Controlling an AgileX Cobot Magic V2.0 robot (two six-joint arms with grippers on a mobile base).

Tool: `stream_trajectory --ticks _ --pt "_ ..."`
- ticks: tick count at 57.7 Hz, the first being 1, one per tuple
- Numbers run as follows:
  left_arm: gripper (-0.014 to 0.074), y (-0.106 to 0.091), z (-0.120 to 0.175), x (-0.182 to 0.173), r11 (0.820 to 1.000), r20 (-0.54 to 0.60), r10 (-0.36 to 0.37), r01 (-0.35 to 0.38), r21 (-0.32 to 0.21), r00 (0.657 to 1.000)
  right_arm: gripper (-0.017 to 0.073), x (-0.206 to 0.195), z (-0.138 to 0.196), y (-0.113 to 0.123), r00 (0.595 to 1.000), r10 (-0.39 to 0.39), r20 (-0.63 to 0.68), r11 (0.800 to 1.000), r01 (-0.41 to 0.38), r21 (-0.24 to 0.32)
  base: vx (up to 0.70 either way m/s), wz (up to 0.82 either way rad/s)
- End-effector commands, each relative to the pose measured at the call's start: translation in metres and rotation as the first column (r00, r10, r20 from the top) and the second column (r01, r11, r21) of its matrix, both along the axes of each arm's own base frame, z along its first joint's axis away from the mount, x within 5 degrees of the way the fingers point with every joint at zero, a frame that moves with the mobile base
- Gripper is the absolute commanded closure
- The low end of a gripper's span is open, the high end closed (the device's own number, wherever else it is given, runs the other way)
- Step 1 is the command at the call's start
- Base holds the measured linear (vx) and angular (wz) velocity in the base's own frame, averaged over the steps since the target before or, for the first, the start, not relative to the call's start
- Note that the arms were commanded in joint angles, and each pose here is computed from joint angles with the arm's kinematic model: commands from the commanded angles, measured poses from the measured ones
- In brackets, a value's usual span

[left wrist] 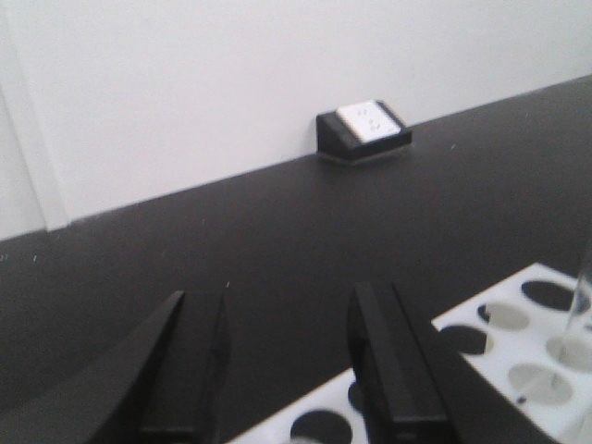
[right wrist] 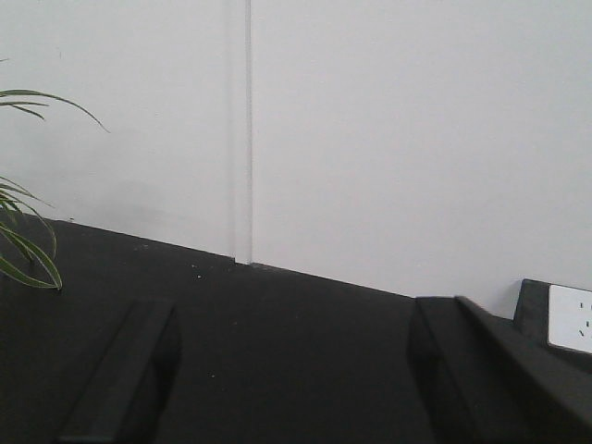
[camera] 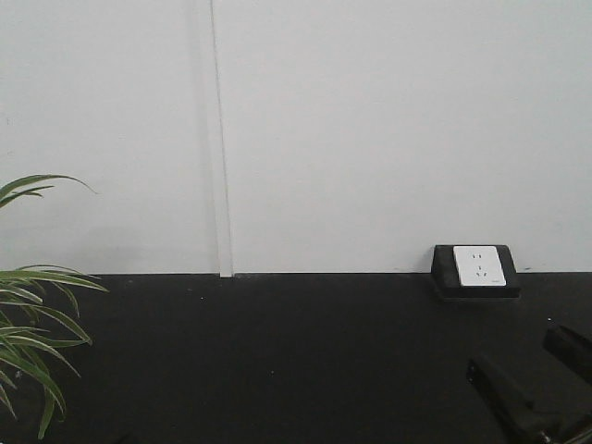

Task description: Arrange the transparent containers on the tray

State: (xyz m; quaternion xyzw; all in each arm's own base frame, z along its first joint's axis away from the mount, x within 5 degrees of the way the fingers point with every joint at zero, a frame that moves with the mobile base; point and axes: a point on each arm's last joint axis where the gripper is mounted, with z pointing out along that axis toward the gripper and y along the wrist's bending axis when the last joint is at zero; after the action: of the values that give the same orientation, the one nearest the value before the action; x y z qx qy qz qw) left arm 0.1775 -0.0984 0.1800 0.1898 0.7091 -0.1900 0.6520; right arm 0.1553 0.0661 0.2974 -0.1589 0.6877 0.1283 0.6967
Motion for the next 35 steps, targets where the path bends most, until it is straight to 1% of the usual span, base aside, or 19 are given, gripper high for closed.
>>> stream_trajectory --ticks 1,8,14,18,25,35 --pt "0.0169 -0.001 0.009 0.001 1.0 0.049 0.002 -0.001 -0.026 0.999 0.0002 0.0 0.019 0.001 0.994 0.005 0.112 0.999 -0.009 0.04 0.0 0.0" --pt "0.0169 0.002 0.0 -0.005 1.0 -0.007 0.004 -0.004 0.006 1.0 0.0002 0.0 0.019 0.001 0.994 0.005 0.113 0.999 -0.009 0.04 0.0 0.0" --pt "0.0177 0.005 -0.004 -0.009 1.0 -0.015 0.004 -0.004 0.009 1.0 0.0002 0.0 0.019 0.001 0.994 0.005 0.113 0.999 -0.009 0.04 0.0 0.0" --pt "0.0206 0.005 -0.004 -0.011 1.0 -0.009 0.004 -0.004 0.005 1.0 0.0002 0.0 0.019 0.001 0.993 0.004 0.115 0.999 -0.009 0.041 0.0 0.0" --pt "0.0323 0.005 -0.003 -0.011 1.0 -0.001 0.004 -0.004 0.0 1.0 0.0002 0.0 0.019 0.001 0.993 0.004 0.115 0.999 -0.009 0.041 0.0 0.0" --pt "0.0556 0.005 0.0 -0.011 1.0 0.025 0.003 -0.003 -0.016 1.0 0.0002 0.0 0.019 0.001 0.994 0.004 0.112 0.999 -0.008 0.04 0.0 0.0"
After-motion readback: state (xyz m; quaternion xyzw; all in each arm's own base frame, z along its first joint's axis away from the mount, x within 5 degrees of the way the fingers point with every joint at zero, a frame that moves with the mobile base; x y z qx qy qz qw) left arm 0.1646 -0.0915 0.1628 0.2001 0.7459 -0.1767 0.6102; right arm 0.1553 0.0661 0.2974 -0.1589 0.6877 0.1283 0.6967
